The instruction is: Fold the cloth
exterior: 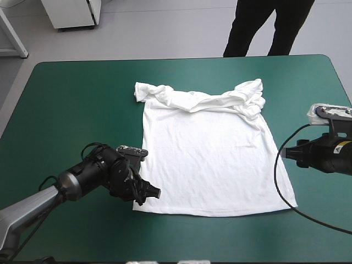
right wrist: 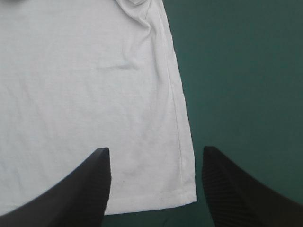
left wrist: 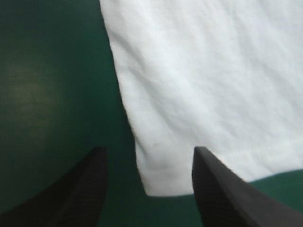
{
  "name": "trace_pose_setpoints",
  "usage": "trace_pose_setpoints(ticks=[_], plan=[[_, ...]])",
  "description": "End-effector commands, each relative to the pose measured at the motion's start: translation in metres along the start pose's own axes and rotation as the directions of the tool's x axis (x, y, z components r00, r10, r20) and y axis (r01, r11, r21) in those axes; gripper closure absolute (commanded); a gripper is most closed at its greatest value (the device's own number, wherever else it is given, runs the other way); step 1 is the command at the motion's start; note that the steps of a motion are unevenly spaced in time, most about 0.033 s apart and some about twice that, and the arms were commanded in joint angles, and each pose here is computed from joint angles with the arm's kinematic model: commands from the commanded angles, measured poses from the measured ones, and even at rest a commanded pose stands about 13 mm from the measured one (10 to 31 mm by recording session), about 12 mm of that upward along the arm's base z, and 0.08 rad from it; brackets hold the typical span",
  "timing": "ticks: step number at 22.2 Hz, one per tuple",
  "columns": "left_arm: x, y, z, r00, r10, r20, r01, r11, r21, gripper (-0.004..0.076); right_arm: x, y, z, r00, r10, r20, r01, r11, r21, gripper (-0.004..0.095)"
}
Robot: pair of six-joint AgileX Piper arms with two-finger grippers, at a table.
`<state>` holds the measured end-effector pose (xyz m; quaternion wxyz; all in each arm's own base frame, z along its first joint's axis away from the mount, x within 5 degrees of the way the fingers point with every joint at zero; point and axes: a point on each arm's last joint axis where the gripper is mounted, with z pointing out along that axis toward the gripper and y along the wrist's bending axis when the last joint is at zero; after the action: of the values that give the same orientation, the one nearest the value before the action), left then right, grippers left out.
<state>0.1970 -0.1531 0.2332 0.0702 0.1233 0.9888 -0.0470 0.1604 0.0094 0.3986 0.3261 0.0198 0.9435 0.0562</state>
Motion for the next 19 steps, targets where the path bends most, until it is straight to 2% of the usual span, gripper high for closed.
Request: trace_pose_setpoints(ticks=[1,7,9,10,12,15,19], plan=[[-0.007,-0.005,0.006,1.0,-0.002,0.019,0.002,1.0,0.0,0.0332,-0.006,0.0,-0.01,0.997,-0.007,0.08,0.007,1.0,0.005,0.0372],[0.001,-0.003,0.048,0.994,-0.039,-0.104,0.036,0.999,-0.027,0.0333,-0.006,0.0,-0.01,0.996,-0.007,0.084,0.007,1.0,0.005,0.0377],[0.005,-0.004,0.056,0.991,-0.058,-0.117,0.057,0.998,-0.012,0.0423,-0.005,0.0,-0.008,0.997,-0.006,0.074,0.006,1.0,0.005,0.0378],[0.006,-0.003,0.058,0.992,-0.06,-0.115,0.059,0.998,-0.009,0.0566,-0.002,0.0,-0.005,0.999,-0.005,0.049,0.004,1.0,0.005,0.0379],[0.006,-0.003,0.058,0.992,-0.057,-0.112,0.057,0.998,-0.008,0.0727,0.002,-0.002,0.004,1.0,0.002,-0.004,-0.002,1.0,0.008,0.0378],[0.006,-0.003,0.058,0.993,-0.059,-0.107,0.059,0.998,-0.006,0.0734,0.006,-0.003,0.021,0.997,0.017,-0.077,-0.016,1.0,0.015,0.0378],[0.006,-0.005,0.058,0.993,-0.054,-0.108,0.055,0.998,0.008,0.0734,0.007,-0.006,0.05,0.971,0.043,-0.234,-0.036,0.999,0.033,0.0378]])
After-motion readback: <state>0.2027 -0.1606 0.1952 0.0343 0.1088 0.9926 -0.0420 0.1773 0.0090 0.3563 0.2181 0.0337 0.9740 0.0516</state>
